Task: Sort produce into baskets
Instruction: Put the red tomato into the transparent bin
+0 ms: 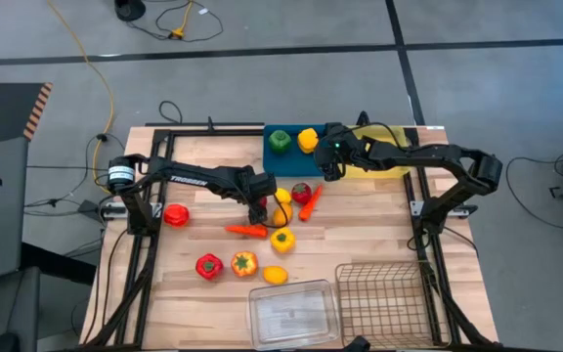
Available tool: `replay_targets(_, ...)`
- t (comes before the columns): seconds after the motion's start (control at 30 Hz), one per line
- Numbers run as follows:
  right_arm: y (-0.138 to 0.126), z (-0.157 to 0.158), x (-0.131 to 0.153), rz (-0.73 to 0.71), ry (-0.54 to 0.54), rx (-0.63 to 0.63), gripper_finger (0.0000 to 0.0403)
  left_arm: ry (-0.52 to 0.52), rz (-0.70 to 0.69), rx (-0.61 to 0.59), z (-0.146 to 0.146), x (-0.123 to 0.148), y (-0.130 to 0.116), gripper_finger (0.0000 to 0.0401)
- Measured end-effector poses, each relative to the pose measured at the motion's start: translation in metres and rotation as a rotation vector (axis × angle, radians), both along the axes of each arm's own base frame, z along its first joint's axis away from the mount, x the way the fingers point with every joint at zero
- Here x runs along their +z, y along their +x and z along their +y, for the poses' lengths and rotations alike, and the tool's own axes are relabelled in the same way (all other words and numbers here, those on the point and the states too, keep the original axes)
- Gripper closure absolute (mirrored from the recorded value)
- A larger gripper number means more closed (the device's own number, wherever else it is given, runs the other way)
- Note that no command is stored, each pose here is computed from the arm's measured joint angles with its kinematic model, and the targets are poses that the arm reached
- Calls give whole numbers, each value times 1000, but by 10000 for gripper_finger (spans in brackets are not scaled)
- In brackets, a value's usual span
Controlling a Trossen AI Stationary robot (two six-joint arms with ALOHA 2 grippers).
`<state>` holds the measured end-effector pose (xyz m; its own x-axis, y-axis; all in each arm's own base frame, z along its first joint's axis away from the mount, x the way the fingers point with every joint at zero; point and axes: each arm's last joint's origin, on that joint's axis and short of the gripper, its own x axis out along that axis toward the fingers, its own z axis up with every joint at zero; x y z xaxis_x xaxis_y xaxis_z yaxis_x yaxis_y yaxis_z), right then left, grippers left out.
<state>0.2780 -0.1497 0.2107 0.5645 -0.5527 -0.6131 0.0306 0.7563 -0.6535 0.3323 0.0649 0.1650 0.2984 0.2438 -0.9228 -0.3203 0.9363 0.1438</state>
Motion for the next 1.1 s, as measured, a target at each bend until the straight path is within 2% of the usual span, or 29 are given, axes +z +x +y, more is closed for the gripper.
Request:
replay_targets(0.13,0,0,0,0,0,0,14,-3,0,6,0,0,0,123)
replay_targets(0.23,0,0,0,0,1,0,14,-2,3,3,0,0,0,144)
replay_targets(0.33,0,0,0,-1,3,3,14,-6,23,-2,0,4,0,143)
replay_targets(0.5,0,0,0,-1,3,3,14,-4,22,-22,1,25,8,127)
replay_targets(0.73,0,0,0,-2,3,3,14,-130,-130,-105,-6,78,32,128)
replay_targets(0.93,0,0,0,-1,2,3,14,-186,-250,-247,-34,127,47,128)
replay_targets(1.1,0,0,0,-1,2,2,14,-203,-292,-331,-73,141,51,127)
